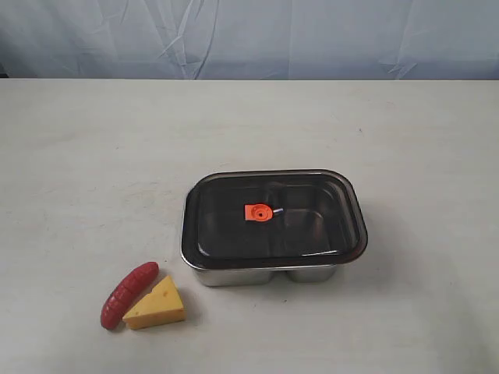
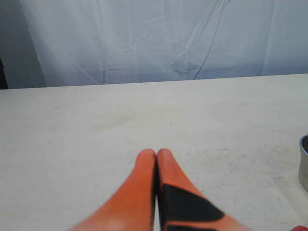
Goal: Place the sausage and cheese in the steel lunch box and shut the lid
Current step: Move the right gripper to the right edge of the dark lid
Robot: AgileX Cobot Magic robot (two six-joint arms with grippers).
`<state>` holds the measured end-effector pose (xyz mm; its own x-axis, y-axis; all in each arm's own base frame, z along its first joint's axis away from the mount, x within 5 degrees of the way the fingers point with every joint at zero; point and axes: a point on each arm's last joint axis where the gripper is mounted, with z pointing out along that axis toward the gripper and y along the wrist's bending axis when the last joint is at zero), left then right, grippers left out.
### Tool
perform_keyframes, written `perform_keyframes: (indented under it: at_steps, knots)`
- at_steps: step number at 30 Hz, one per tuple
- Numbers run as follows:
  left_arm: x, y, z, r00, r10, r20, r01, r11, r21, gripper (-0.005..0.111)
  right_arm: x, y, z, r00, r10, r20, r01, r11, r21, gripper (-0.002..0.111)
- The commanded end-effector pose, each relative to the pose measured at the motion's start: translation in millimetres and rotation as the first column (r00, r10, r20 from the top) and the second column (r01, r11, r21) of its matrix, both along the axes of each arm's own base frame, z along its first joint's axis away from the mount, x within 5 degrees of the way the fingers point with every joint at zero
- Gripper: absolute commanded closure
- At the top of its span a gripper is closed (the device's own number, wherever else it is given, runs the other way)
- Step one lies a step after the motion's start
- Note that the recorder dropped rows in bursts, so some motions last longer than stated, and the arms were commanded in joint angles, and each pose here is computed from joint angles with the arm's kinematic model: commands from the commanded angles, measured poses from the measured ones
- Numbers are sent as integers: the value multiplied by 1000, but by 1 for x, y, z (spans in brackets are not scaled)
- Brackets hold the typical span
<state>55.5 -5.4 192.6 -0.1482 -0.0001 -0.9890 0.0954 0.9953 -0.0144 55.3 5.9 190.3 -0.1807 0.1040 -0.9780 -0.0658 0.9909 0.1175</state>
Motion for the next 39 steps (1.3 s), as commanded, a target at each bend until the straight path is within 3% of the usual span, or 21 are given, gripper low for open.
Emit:
perform_keyframes:
  at_steps: [1,3,6,12,14,15,18,19,21,22,23,25,26,27,28,30,39]
  knots:
    - [0,0,0,1000,-6,3,6,1000,-1,107,1,-1,21,980,-83,181,-11,887,462,109]
    - [0,0,0,1000,-6,3,6,1000,-1,107,1,-2,22,983,-113,146,-19,724,690,109]
    - [0,0,0,1000,-6,3,6,1000,-1,107,0,3,20,995,-70,76,-28,528,849,109]
    - [0,0,0,1000,-6,3,6,1000,-1,107,-1,11,18,999,14,34,-37,455,890,109]
    - [0,0,0,1000,-6,3,6,1000,-1,107,-3,11,29,997,12,72,-69,469,880,109]
    - [0,0,0,1000,-6,3,6,1000,-1,107,-5,13,48,992,44,114,-120,525,843,109]
    - [0,0,0,1000,-6,3,6,1000,-1,107,5,23,82,988,150,46,-136,666,733,109]
    - [0,0,0,1000,-6,3,6,1000,-1,107,19,28,98,976,212,-43,-131,738,662,109]
    - [0,0,0,1000,-6,3,6,1000,-1,107,49,36,117,937,292,-190,-139,815,562,109]
    - [0,0,0,1000,-6,3,6,1000,-1,107,62,38,120,917,314,-247,-141,832,536,109]
    - [0,0,0,1000,-6,3,6,1000,-1,107,90,46,129,851,390,-352,-184,849,496,109]
    - [0,0,0,1000,-6,3,6,1000,-1,107,131,56,135,738,493,-462,-264,840,474,106]
    - [0,0,0,1000,-6,3,6,1000,-1,107,152,61,131,658,540,-525,-293,825,483,95]
    - [0,0,0,1000,-6,3,6,1000,-1,107,168,64,125,608,566,-557,-310,815,489,85]
    - [0,0,0,1000,-6,3,6,1000,-1,107,187,68,112,525,602,-602,-328,795,509,64]
    - [0,0,0,1000,-6,3,6,1000,-1,107,207,73,87,423,650,-631,-358,760,543,37]
    - [0,0,0,1000,-6,3,6,1000,-1,107,227,84,27,252,780,-573,-382,624,681,37]
